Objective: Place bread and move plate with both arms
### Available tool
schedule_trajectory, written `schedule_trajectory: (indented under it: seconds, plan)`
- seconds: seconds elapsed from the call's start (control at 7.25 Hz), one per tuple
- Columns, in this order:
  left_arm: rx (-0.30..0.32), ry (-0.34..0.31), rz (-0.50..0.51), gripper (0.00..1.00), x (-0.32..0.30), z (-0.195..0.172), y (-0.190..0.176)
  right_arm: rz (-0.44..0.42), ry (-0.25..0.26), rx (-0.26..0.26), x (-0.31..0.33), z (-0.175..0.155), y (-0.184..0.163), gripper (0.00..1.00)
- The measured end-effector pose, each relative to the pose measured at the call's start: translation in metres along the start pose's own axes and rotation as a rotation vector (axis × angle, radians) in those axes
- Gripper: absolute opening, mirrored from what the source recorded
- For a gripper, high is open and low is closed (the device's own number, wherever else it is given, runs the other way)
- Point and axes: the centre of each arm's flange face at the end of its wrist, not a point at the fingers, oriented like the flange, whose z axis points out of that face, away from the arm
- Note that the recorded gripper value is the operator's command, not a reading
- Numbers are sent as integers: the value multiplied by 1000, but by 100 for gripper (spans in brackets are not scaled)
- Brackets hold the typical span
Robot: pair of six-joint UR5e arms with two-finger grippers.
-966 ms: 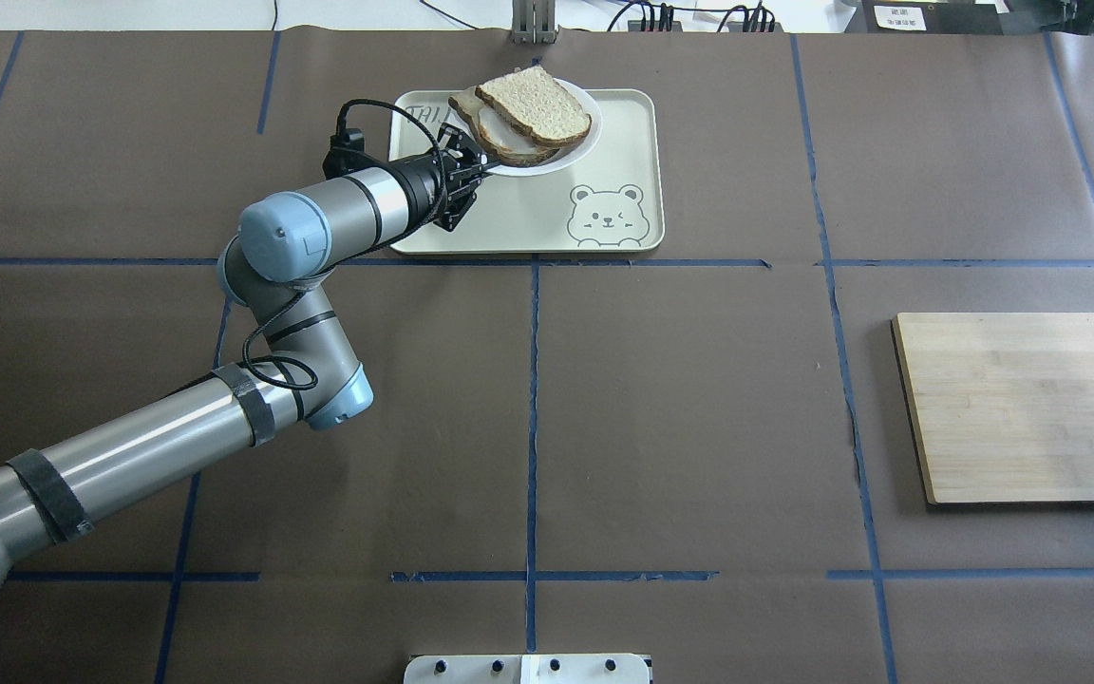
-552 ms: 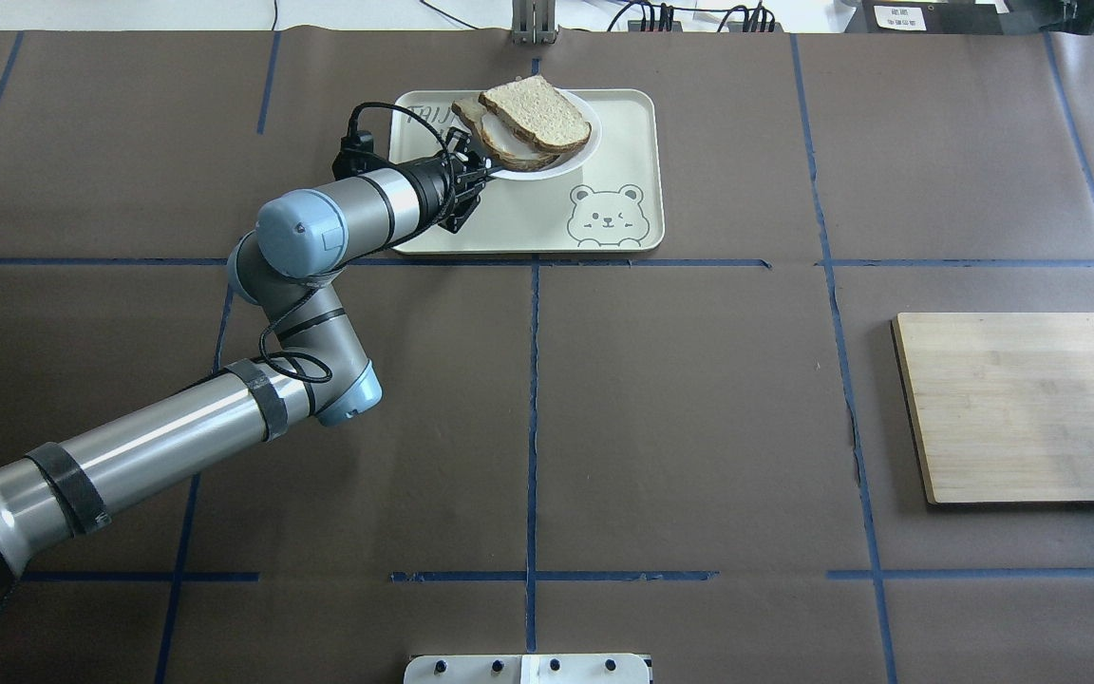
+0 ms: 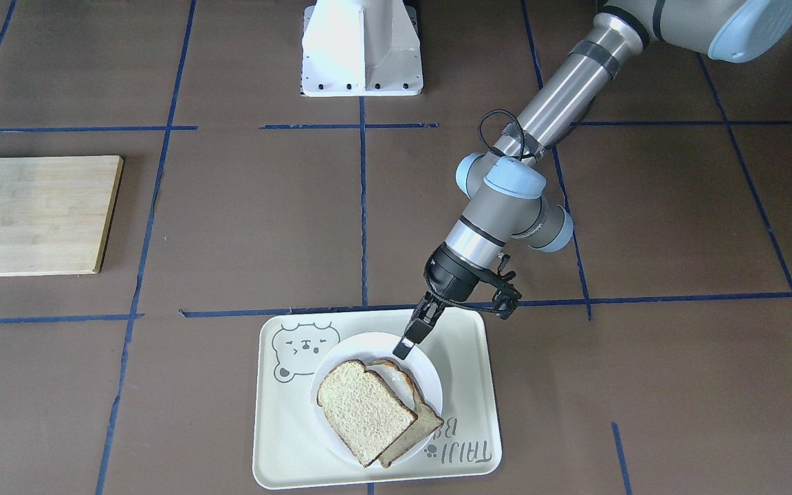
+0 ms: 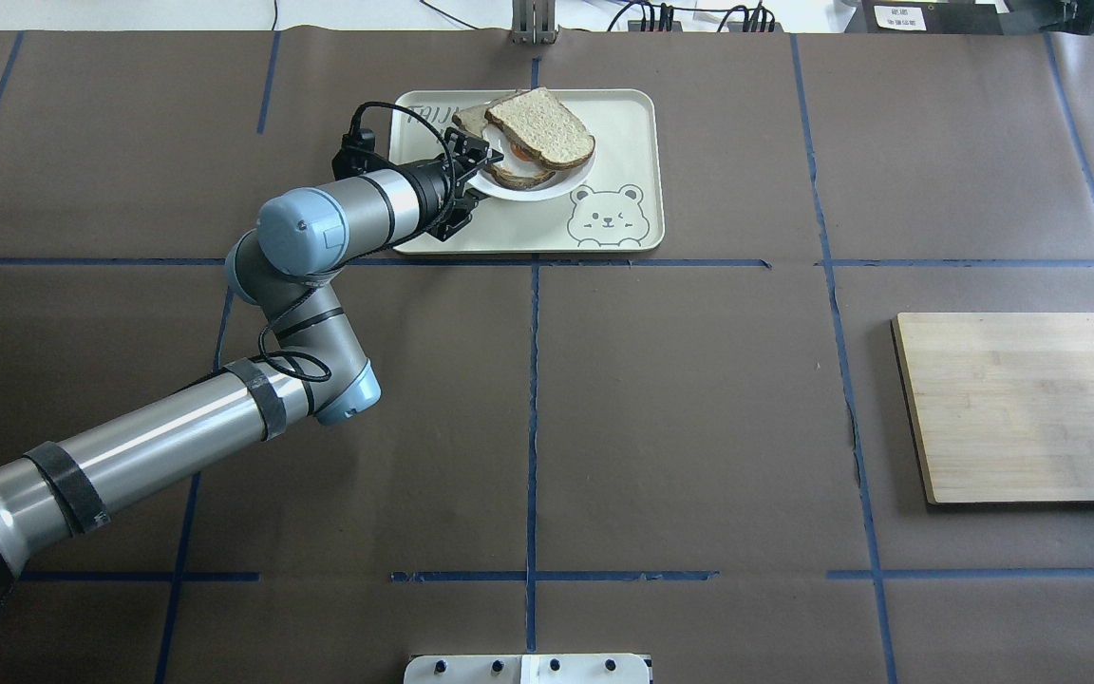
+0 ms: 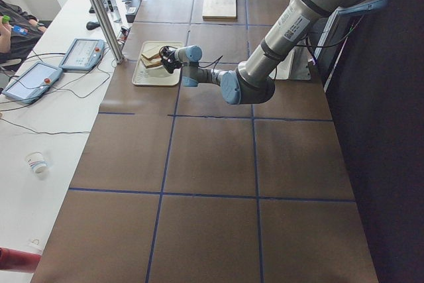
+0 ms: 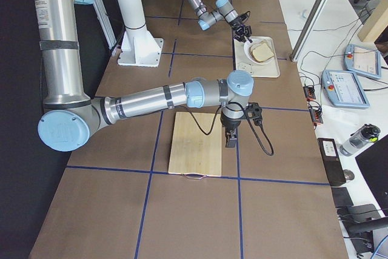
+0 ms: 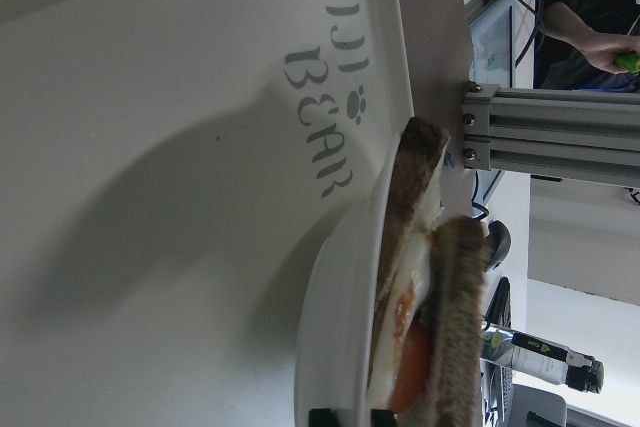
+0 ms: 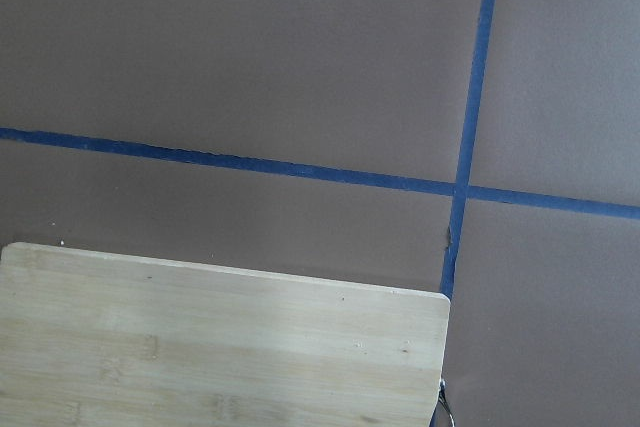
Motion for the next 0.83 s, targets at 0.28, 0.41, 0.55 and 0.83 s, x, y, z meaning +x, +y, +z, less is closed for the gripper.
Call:
schedule_trajectory:
  seconds: [0.28, 0.41, 0.55, 0.83]
  plan:
    - [-20, -116, 44, 100, 17, -23, -33, 0, 0, 2, 1, -1, 0, 100]
    - [-31, -168, 61, 100, 27, -47, -55, 0, 0, 3, 1, -2, 0, 100]
    - [-33, -224, 125, 100, 37, -76, -75, 0, 0, 3, 2, -2, 1, 100]
    - [-4, -362, 331, 100, 60, -135, -97, 5, 0, 1, 4, -1, 2, 100]
